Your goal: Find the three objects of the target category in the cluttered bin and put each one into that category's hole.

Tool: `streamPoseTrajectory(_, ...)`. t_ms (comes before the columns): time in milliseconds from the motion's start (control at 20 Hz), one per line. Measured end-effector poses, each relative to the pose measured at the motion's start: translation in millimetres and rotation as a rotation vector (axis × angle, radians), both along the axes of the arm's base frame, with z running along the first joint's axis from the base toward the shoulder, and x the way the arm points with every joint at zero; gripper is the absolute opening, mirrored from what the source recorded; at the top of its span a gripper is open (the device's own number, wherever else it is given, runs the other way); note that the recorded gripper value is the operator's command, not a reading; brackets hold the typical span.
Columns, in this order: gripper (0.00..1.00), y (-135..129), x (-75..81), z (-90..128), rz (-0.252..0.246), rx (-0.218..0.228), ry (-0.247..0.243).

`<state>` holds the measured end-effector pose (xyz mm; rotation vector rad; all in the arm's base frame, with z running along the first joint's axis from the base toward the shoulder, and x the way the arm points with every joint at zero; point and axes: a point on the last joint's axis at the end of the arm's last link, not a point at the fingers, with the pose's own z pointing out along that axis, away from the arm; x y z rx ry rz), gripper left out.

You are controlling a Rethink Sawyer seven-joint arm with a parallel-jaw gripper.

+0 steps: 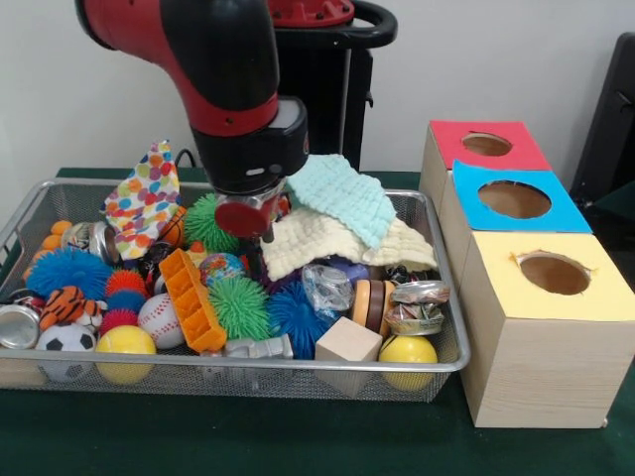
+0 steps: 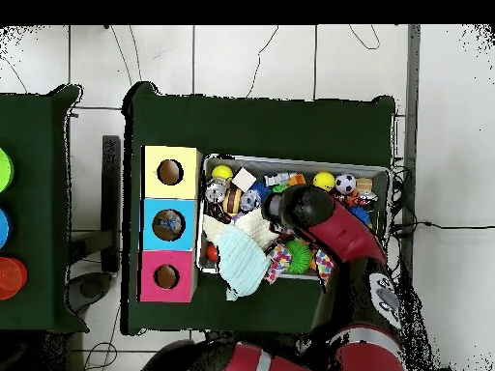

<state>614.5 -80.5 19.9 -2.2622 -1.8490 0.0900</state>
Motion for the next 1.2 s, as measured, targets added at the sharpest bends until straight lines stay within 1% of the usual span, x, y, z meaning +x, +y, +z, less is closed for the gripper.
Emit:
streamPoseTrajectory(150,1.0,10,1.1,6,0.013,0.015,0.012)
streamPoseTrajectory(300,1.0,14,1.5,3,0.02,0.017,0.016)
streamPoseTrajectory(500,1.0,15,-0.7,-15,0.024,0.02,0.036)
streamPoseTrajectory(550,1.0,15,-3.6,-25,0.024,0.023,0.049)
streamPoseTrajectory(800,1.0,18,-8.8,-49,0.021,0.028,0.071)
streamPoseTrajectory(900,1.0,20,-6.1,-55,0.021,0.026,0.068)
streamPoseTrajectory(950,1.0,22,-1.2,-57,0.02,0.025,0.061)
streamPoseTrajectory(1200,1.0,33,11.8,-55,0.032,0.015,0.041)
